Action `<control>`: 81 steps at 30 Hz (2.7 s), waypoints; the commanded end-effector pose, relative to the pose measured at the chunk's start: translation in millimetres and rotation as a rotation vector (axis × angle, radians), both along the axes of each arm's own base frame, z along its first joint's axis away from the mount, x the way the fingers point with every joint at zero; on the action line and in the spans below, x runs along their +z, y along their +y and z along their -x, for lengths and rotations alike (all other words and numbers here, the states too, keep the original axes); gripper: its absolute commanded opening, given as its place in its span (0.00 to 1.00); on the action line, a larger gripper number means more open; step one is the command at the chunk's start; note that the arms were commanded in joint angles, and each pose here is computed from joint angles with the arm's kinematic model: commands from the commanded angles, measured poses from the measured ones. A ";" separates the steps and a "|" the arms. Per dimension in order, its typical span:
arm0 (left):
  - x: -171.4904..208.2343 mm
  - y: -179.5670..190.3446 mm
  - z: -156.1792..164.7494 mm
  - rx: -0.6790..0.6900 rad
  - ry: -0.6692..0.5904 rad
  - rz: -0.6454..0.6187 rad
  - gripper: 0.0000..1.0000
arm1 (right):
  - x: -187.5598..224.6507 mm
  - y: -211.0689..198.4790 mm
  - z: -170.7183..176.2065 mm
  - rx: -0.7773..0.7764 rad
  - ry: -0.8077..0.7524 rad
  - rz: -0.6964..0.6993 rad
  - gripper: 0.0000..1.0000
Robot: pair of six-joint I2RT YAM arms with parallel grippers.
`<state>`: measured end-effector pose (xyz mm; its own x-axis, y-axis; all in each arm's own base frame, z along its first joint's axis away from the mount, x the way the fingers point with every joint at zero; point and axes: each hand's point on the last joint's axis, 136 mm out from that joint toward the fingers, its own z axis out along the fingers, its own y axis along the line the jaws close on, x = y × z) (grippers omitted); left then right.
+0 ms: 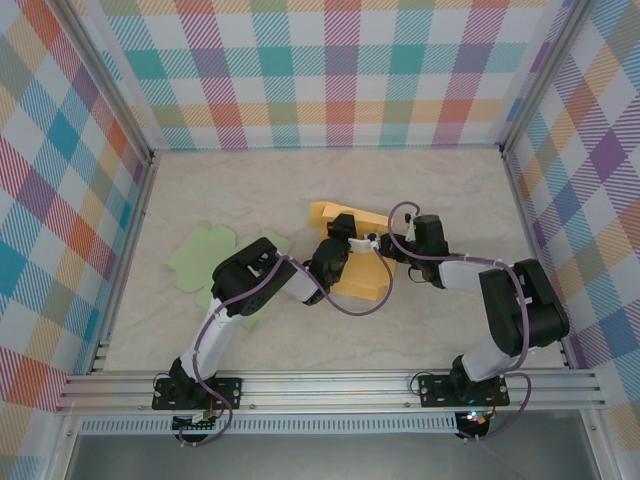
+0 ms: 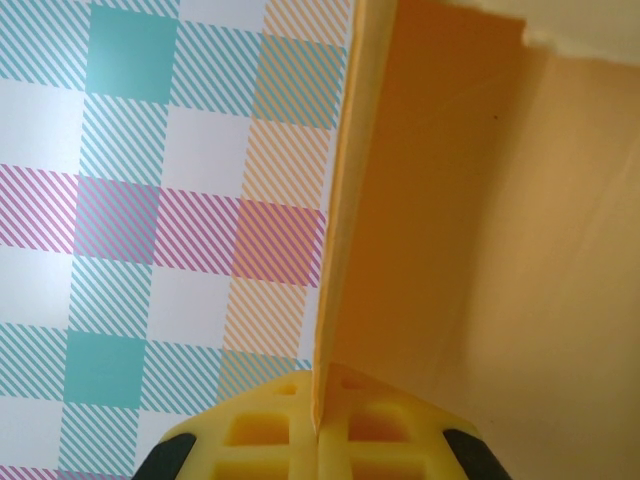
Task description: Fold the paper box
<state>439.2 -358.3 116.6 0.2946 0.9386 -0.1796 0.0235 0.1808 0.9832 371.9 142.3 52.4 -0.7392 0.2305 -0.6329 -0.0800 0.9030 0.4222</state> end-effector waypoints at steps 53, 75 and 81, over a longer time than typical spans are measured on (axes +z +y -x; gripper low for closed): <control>139.2 116.0 96.9 0.185 0.468 1.075 1.00 | 43.5 -7.2 -37.1 -0.106 -0.213 0.269 0.00; 135.5 144.8 73.9 0.283 0.765 1.616 1.00 | 85.5 -10.5 -21.1 0.017 -0.270 0.371 0.00; 119.0 112.4 60.2 0.252 0.872 1.592 1.00 | 88.1 -5.4 -23.5 0.047 -0.274 0.338 0.00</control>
